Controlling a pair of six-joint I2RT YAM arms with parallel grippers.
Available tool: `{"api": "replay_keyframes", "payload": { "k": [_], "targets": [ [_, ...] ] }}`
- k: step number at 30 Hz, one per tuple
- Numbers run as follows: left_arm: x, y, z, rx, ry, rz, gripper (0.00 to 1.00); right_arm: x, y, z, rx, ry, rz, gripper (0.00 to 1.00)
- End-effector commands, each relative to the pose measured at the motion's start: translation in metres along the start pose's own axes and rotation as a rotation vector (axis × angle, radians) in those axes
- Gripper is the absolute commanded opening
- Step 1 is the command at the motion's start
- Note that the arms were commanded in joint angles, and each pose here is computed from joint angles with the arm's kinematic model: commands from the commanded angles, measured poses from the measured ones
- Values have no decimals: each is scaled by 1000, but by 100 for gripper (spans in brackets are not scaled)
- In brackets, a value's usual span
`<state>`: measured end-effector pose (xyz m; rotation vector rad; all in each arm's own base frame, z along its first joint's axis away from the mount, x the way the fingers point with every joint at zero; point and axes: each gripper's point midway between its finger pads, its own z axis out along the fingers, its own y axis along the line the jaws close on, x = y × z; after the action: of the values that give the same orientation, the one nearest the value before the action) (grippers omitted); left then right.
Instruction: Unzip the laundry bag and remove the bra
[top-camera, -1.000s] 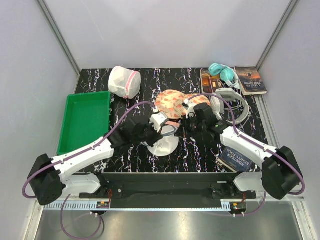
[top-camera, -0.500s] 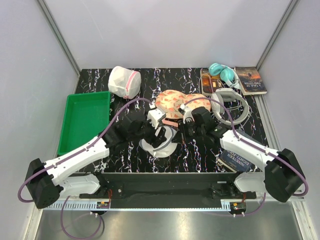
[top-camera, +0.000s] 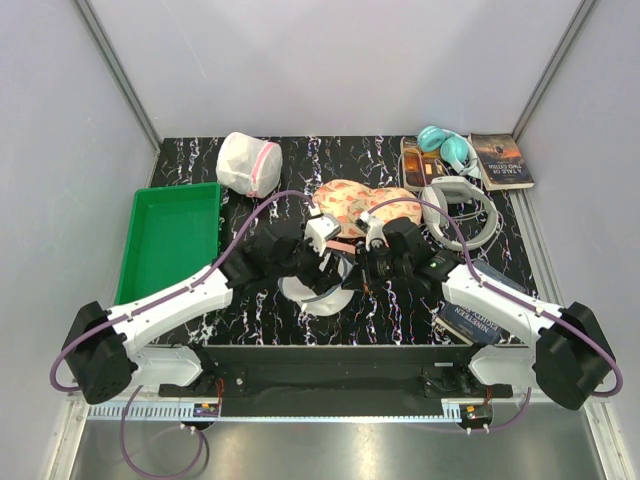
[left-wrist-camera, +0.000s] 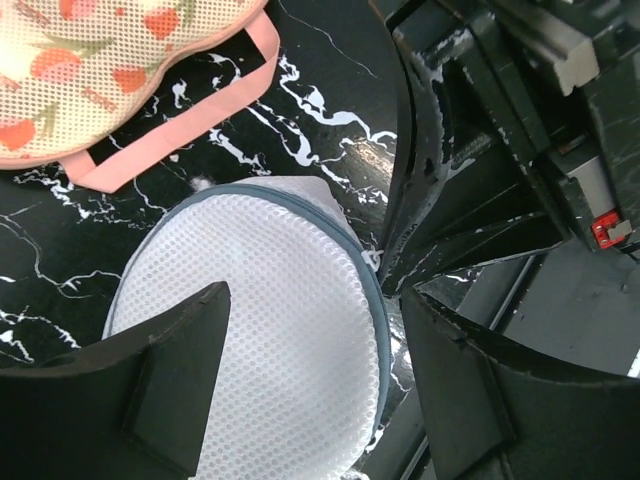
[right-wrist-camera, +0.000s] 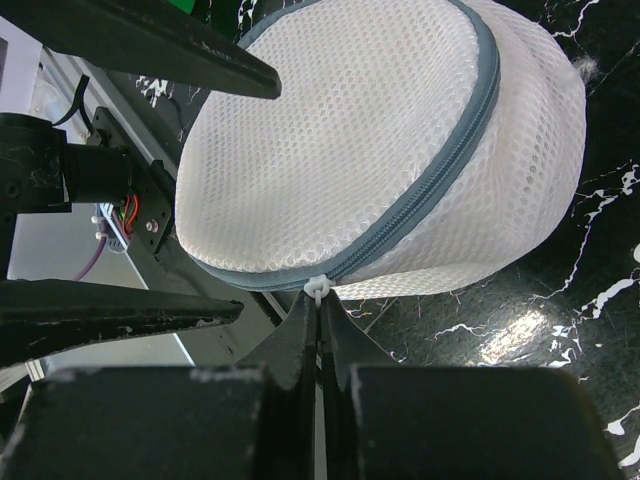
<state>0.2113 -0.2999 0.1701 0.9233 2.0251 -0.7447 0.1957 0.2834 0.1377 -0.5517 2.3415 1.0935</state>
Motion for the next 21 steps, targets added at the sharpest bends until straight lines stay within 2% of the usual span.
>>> {"api": "replay_keyframes", "payload": {
  "k": [1, 7, 11, 12, 14, 15, 17, 18, 21],
  "targets": [
    [-1, -5, 7, 37, -27, -13, 74, -17, 11, 0, -31, -49, -30, 0],
    [13, -3, 14, 38, 5, -24, 71, -19, 10, 1, -22, -53, -32, 0],
    [19, -3, 15, 41, 5, -21, 45, -19, 6, 3, -7, -53, -33, 0],
    [20, -4, 15, 52, 6, -20, 34, -17, 5, 4, -5, -45, -29, 0],
    [25, -6, 16, 65, 15, -15, 26, -17, 4, 5, -4, -42, -27, 0],
    [26, -8, 17, 79, 16, -12, 16, -17, 4, 6, -2, -40, -28, 0],
    [29, -8, 17, 84, 22, -6, 3, -19, 2, 7, 9, -45, -29, 0],
    [31, -8, 18, 84, 27, -6, 0, -19, -1, 8, 18, -43, -25, 0],
    [32, -8, 16, 89, 25, 7, 0, -21, -4, 9, 43, -36, -17, 0]
  ]
}}
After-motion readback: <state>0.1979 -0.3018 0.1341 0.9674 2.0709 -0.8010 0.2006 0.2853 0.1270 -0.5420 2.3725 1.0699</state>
